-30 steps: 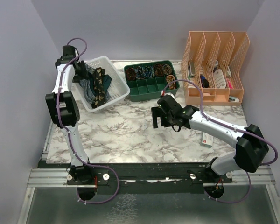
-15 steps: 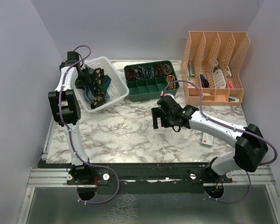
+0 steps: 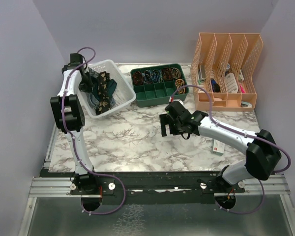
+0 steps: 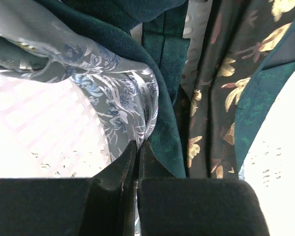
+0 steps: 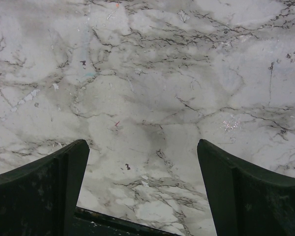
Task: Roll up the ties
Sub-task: Pick up the tie from the bin.
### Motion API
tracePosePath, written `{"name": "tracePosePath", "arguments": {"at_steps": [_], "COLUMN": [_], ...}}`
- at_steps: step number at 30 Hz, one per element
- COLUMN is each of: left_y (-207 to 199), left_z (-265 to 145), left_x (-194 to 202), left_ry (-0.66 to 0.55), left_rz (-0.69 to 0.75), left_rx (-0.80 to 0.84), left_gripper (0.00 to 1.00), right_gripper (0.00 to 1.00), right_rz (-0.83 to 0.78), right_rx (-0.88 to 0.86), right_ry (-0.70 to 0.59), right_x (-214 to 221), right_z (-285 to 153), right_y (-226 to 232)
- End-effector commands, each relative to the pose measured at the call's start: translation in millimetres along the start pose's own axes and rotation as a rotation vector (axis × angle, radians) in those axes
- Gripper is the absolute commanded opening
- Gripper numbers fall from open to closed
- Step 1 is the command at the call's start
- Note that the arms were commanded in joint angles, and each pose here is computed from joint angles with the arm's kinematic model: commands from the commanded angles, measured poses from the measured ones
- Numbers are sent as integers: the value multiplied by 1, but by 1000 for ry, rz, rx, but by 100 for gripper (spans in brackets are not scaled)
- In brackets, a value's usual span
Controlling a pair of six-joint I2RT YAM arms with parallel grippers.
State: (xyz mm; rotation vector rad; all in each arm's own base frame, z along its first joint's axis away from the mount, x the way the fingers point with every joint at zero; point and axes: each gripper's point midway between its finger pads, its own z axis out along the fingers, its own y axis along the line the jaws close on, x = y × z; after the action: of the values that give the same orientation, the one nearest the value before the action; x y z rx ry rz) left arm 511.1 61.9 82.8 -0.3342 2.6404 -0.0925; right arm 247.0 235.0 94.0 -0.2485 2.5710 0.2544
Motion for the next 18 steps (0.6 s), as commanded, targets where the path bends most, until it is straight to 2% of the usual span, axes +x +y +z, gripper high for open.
{"name": "tracePosePath", "arguments": {"at_steps": [1, 10, 18], "left_y": [-7, -26, -53], "left_z": [-74, -165, -278], "left_x": [-55, -96, -116], "left_ry": [-203, -408, -629], "left_rz": [0, -16, -10], "left_rx": [3, 77, 203], "left_gripper": [0, 0, 0], "right_gripper": [98, 99, 99], "right_rz": [12, 31, 80], "right_rx": [11, 5, -92], "right_ry": [-1, -65, -219], "right_x": [-2, -17, -40], "right_z": [-3, -16, -45], "right_y": [0, 0, 7]}}
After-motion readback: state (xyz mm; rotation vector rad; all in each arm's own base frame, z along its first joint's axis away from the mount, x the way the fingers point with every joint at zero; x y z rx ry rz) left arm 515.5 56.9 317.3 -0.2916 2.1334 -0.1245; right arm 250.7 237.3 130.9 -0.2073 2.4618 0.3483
